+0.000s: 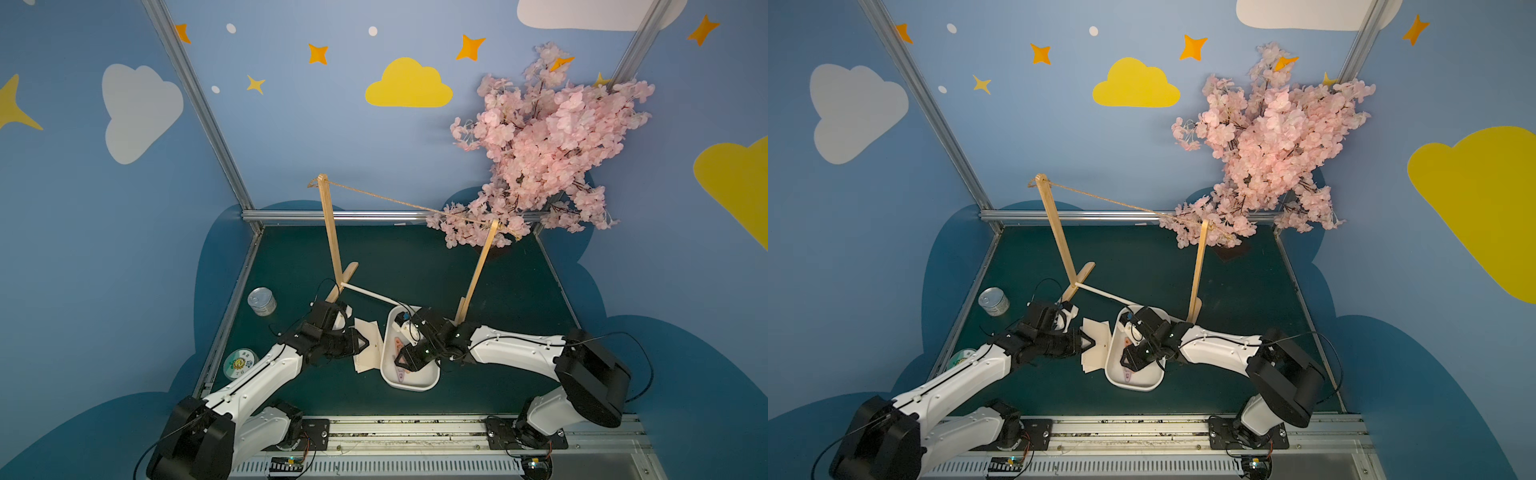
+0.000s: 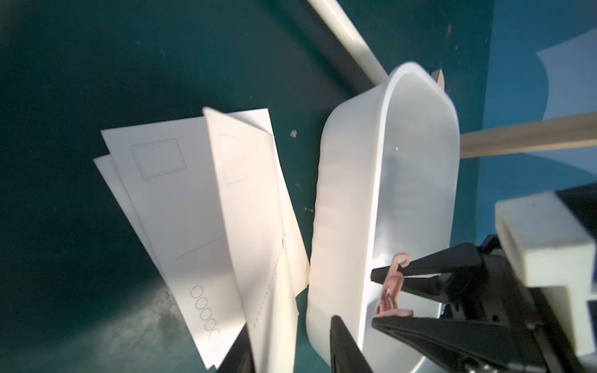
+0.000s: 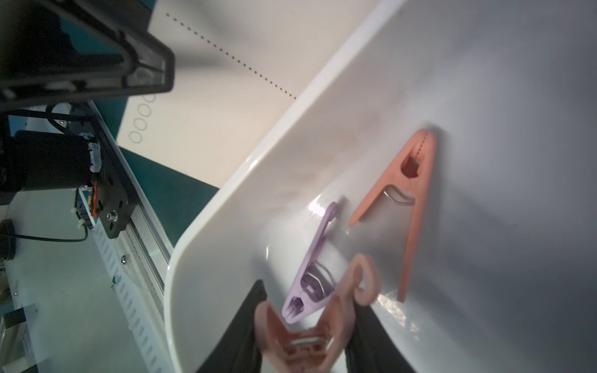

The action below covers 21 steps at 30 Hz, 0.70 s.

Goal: Remove the postcards from the strings
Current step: Place the postcard on the postcard.

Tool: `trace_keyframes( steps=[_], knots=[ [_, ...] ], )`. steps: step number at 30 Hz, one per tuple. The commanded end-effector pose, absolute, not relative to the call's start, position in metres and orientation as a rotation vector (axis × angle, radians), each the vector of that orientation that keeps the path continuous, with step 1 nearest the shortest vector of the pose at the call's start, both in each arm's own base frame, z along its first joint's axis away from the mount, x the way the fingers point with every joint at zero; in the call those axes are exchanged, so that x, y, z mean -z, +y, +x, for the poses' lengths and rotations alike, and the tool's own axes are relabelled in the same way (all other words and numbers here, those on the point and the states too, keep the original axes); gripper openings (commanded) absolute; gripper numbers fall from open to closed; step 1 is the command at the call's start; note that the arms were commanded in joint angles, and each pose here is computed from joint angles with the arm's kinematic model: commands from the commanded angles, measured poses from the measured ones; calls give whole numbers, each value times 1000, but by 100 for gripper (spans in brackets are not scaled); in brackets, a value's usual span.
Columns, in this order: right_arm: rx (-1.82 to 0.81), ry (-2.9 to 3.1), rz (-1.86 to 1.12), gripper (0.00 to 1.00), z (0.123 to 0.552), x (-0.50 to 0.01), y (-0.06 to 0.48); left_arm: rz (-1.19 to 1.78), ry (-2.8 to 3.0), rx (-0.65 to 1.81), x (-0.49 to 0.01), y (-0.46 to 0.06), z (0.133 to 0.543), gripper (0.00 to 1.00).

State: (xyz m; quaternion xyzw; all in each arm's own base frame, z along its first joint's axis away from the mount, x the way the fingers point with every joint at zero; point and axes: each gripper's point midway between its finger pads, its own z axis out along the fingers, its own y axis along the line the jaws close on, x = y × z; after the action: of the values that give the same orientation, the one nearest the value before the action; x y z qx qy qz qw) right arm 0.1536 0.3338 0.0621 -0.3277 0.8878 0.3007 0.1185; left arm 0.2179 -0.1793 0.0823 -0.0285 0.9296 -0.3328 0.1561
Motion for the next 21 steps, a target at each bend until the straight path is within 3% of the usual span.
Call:
trace_keyframes(
  steps=[1,5,12,21],
  knots=[
    [-874,2551,-972,42,158,-79,339,-55,2611,924,-101,-178,225,48],
    [-806,2529,-964,45,164,-94,332,-72,2573,858,-117,-167,225,58],
    [-674,2497,-894,46,172,-132,304,-114,2436,794,-154,-149,226,65],
    [-488,2597,-541,50,159,-147,217,-143,2281,774,-182,-139,235,72]
  ],
)
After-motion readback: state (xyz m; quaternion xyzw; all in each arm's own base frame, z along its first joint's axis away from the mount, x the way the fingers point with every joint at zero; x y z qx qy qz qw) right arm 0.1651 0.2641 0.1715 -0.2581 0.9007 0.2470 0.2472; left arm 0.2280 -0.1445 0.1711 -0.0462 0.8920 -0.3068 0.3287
